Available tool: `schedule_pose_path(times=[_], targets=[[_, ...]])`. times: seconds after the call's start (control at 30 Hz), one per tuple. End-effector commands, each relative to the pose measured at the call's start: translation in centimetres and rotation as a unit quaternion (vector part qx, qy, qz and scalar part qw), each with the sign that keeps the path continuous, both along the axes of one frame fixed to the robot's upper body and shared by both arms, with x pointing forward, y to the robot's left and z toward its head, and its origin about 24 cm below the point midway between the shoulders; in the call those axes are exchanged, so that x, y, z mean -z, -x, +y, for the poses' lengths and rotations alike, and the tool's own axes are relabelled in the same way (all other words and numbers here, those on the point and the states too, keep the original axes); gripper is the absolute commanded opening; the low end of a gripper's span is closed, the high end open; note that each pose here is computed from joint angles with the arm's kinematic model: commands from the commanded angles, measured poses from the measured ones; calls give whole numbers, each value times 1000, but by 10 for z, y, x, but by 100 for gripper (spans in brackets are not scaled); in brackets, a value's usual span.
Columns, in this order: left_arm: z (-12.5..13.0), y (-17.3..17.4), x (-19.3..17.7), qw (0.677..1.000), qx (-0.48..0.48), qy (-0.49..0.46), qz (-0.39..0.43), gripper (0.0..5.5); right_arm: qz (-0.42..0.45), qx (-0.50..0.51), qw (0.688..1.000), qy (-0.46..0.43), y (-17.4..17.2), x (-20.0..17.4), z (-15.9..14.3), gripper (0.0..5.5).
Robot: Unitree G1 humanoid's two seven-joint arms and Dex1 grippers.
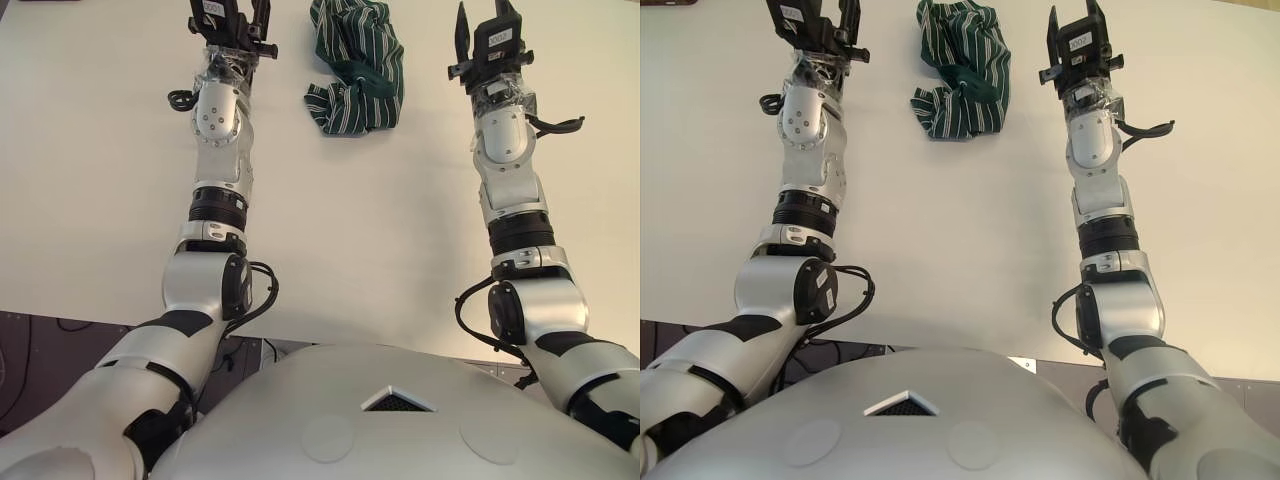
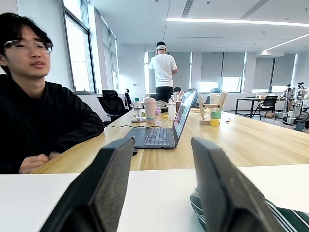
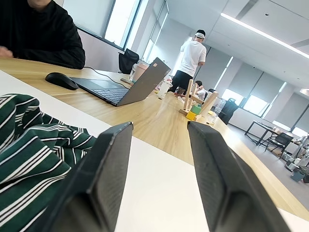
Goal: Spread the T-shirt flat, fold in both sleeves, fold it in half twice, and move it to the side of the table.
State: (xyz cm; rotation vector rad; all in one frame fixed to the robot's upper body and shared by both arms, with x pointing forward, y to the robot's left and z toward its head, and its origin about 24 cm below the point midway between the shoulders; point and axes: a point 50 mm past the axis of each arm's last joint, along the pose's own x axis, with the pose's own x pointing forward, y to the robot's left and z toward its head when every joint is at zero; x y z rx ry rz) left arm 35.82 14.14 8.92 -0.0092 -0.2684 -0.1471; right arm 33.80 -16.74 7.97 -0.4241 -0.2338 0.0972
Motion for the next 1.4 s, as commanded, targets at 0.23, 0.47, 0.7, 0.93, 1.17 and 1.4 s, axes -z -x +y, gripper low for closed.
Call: schedule_pose_path(times=[0.23, 0.47, 0.7, 0.93, 1.17, 1.4], targets=[[-3, -3, -4, 1000, 7, -7, -2, 213, 76, -27, 997, 17, -2, 21, 13, 207], [-3, -3, -4, 1000, 5, -7, -1, 213, 87, -36, 995, 18, -1, 24, 15, 207], [-3, -3, -4, 1000, 4, -7, -1, 213, 89, -61, 994, 26, -3, 26, 27, 207], [-4, -4, -5, 1000, 7, -8, -1, 213, 148, -96, 980, 87, -7, 45, 40, 207], [-4, -4, -5, 1000, 6, -7, -1, 213, 179, -138, 966, 123, 0, 56, 47, 207], [-4, -4, -5, 1000, 6, -7, 0, 213, 244, -262, 923, 140, 19, 65, 67, 207]])
